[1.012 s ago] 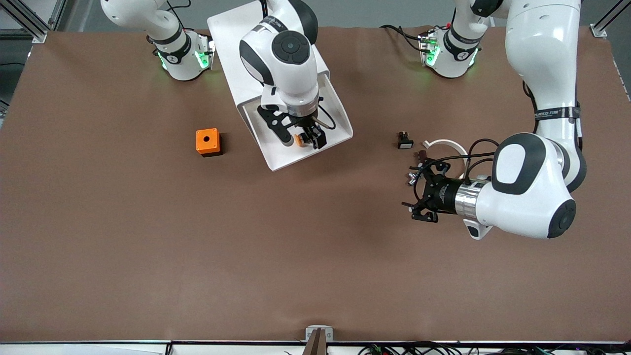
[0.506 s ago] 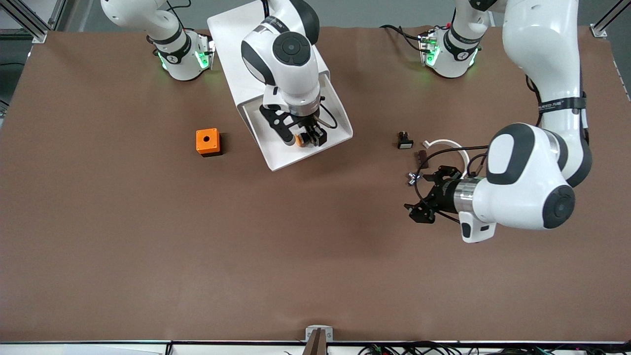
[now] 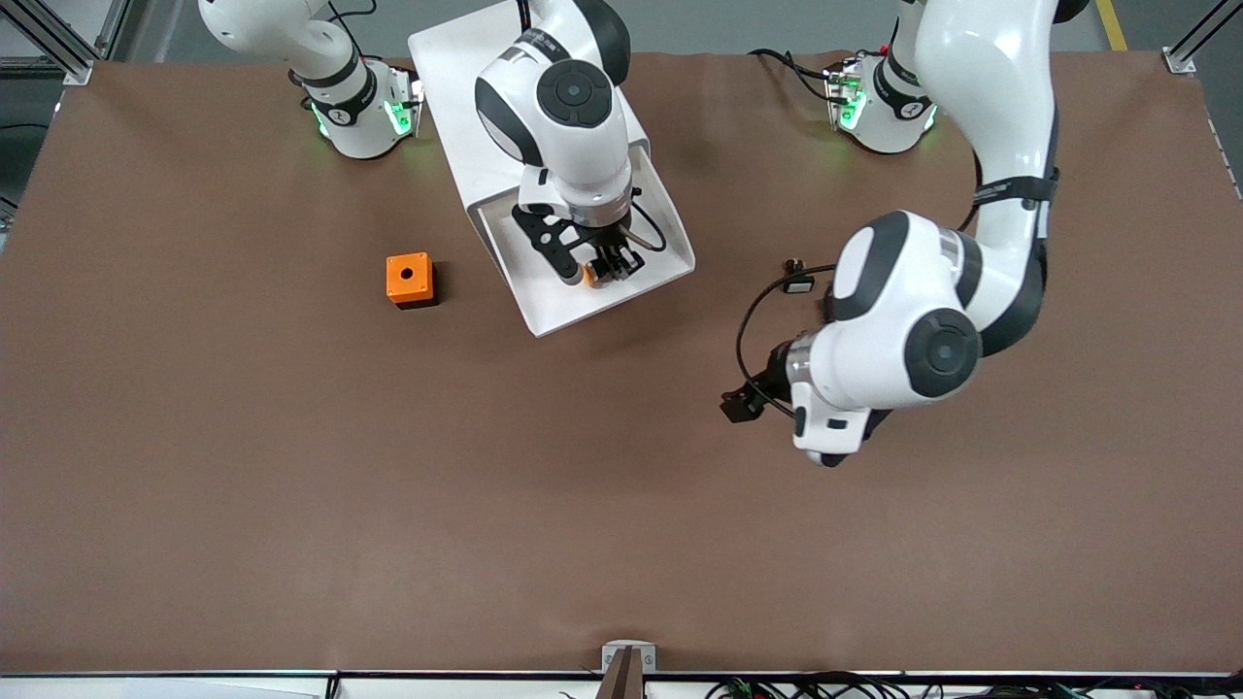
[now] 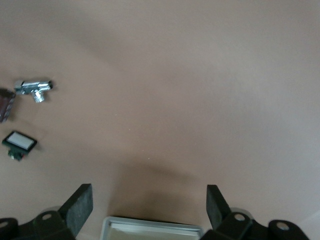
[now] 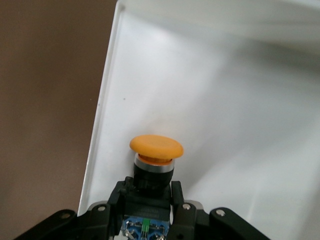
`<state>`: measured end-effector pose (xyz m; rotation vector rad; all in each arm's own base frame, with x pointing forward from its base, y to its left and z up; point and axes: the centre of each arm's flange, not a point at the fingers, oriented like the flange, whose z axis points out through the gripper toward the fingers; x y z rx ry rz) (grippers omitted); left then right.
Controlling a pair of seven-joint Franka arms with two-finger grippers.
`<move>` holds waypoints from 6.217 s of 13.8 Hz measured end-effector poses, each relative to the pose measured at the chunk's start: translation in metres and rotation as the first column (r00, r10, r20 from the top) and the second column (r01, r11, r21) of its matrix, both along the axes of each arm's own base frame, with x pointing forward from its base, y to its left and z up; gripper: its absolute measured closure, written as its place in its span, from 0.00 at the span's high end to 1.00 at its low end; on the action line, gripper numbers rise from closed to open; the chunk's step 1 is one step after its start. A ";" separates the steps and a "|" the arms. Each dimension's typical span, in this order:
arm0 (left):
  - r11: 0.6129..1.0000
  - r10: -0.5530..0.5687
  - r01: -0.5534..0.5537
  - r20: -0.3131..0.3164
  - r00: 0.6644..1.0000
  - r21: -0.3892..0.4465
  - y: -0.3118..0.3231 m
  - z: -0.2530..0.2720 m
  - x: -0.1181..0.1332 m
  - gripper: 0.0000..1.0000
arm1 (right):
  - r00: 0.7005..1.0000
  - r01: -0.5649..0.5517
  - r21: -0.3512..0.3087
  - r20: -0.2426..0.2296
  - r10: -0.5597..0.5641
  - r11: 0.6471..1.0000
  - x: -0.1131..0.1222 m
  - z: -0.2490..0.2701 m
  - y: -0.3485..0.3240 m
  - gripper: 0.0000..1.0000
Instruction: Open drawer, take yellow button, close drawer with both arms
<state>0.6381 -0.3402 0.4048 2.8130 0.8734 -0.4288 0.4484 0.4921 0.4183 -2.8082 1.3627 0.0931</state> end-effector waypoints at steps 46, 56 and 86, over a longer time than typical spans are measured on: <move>0.967 0.120 -0.123 0.024 0.992 0.222 0.010 0.068 -0.049 1.00 | 0.578 -0.809 -0.069 0.082 0.812 0.584 0.211 -0.232 -0.690 0.84; 0.980 -0.009 -0.027 0.177 0.984 0.199 0.254 0.166 -0.003 1.00 | 0.652 -0.756 0.103 0.043 0.757 0.646 0.193 -0.078 -0.680 1.00; 0.864 -0.490 0.445 0.186 0.852 0.235 0.277 0.251 -0.149 1.00 | 0.711 -0.704 0.039 0.032 0.703 0.710 0.111 0.217 -0.600 1.00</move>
